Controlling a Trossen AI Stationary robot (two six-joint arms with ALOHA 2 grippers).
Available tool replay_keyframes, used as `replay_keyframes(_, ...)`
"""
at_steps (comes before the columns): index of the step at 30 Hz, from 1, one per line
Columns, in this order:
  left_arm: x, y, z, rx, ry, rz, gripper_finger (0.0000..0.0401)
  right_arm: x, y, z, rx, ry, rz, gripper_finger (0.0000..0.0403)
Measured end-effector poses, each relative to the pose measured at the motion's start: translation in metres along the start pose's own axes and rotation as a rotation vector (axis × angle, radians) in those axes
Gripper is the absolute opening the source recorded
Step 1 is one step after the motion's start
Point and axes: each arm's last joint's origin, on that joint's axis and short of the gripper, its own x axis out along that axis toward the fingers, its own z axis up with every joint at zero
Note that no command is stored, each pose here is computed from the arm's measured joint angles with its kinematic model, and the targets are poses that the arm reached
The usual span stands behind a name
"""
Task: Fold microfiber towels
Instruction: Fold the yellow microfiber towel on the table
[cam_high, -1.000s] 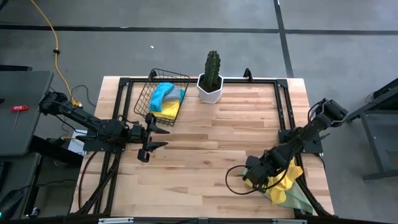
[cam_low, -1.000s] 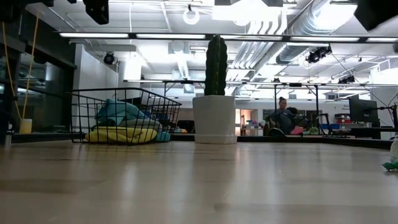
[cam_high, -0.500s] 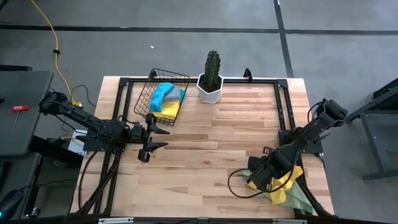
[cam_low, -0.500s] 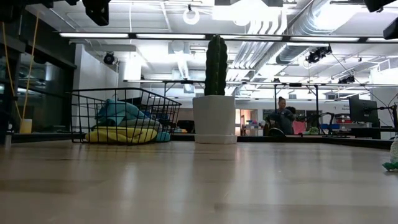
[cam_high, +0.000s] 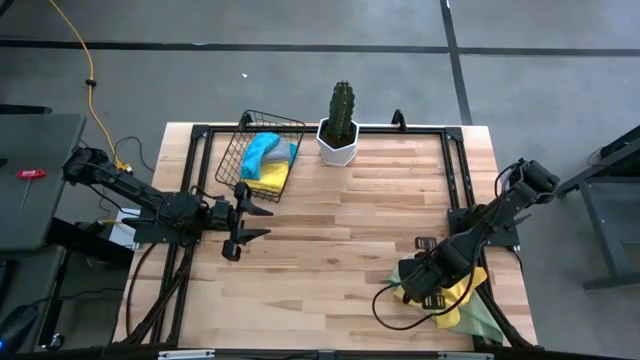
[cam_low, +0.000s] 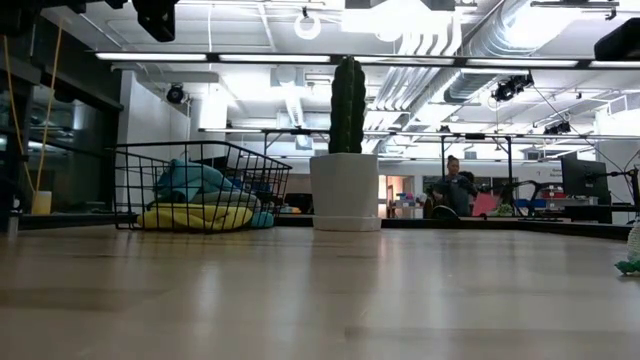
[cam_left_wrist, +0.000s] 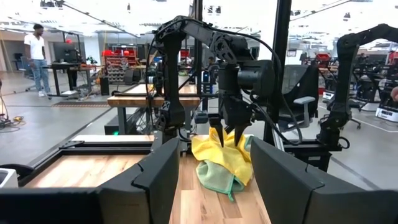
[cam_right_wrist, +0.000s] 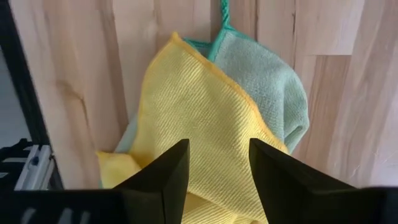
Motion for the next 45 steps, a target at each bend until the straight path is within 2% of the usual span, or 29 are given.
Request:
replay_keyframes(14, 0.0, 0.0, 0.0, 0.0, -0.001, 0.0, 0.0186, 0.032, 0.003, 0.007, -0.104, 0.143, -0.12, 0.0157)
replay_keyframes(21, 0.0, 0.0, 0.0, 0.0, -0.001, 0.0, 0.0186, 0.038, 0.005, 0.009, -0.099, 0.175, -0.113, 0.0149)
replay_keyframes(27, 0.0, 0.0, 0.0, 0.0, -0.001, 0.0, 0.0186, 0.038, 0.005, 0.009, -0.082, 0.173, -0.114, 0.0101)
replay_keyframes(32, 0.0, 0.0, 0.0, 0.0, -0.001, 0.0, 0.0186, 0.037, 0.005, 0.009, -0.088, 0.173, -0.113, 0.0022)
replay_keyframes(34, 0.0, 0.0, 0.0, 0.0, -0.001, 0.0, 0.0186, 0.035, 0.004, 0.008, -0.101, 0.18, -0.116, 0.0007)
replay_keyframes(39, 0.0, 0.0, 0.0, 0.0, -0.001, 0.0, 0.0186, 0.012, 0.004, 0.008, -0.105, 0.152, -0.137, 0.0004)
replay_keyframes(45, 0.0, 0.0, 0.0, 0.0, -0.001, 0.0, 0.0186, -0.033, 0.009, 0.019, -0.126, -0.069, -0.201, 0.0002)
